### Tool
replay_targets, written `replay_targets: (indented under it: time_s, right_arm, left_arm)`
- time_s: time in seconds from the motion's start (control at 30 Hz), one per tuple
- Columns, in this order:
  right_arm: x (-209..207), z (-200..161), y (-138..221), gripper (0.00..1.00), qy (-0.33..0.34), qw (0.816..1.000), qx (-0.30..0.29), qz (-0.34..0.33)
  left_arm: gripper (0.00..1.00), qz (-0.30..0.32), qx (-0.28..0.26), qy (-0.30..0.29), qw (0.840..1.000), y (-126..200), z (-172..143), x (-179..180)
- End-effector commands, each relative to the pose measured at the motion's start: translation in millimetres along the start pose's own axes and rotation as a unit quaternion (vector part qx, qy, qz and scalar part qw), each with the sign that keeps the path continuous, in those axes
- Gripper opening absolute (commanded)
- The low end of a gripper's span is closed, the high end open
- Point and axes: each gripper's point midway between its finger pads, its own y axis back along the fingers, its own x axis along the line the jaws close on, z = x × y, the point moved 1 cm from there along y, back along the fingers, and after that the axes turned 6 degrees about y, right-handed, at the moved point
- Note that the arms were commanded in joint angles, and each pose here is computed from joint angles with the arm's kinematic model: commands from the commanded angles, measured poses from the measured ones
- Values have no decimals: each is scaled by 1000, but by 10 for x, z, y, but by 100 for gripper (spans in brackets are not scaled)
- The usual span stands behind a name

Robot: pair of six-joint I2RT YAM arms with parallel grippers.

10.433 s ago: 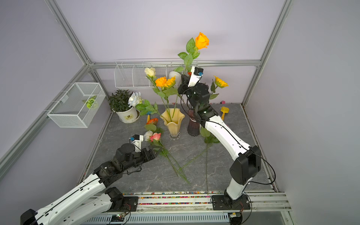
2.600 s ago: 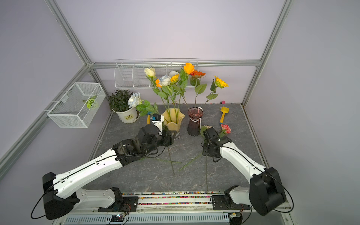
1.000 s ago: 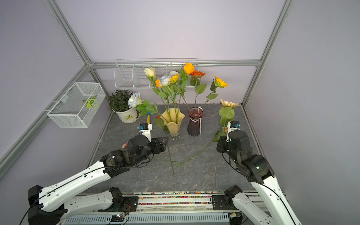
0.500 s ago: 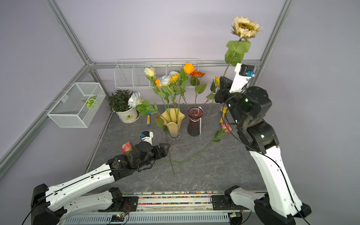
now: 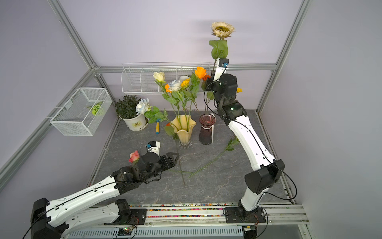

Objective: Arrange the flowers in different vases according to their variety
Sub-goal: Insert the flower into the vase.

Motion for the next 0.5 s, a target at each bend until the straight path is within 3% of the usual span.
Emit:
replay_targets:
  time_s: [0.0, 0.23, 0.27, 0.33, 0.4, 0.47]
  right_arm:
    - [-113, -205, -79, 0, -2, 1000, -13, -29]
    - [-171, -1002, 125, 0, -4, 998, 54, -30]
    - [-177, -1065, 174, 4, -2, 998, 62, -28]
    - [-192, -1220, 272, 26, 4, 996, 83, -25]
    - [-210, -1303, 375, 42, 11, 995, 99, -23]
    - [-216, -1337, 472, 51, 19, 994, 110, -17]
  left_arm:
    - [86, 2, 8, 17, 1000, 13, -46, 52]
    - [86, 14, -2, 40, 999, 35, -21, 122]
    - [87, 17, -1, 42, 999, 37, -22, 128]
    - [88, 27, -1, 47, 999, 35, -18, 145]
    - [89, 40, 3, 52, 998, 29, -26, 167]
    - [90, 56, 5, 61, 997, 28, -35, 203]
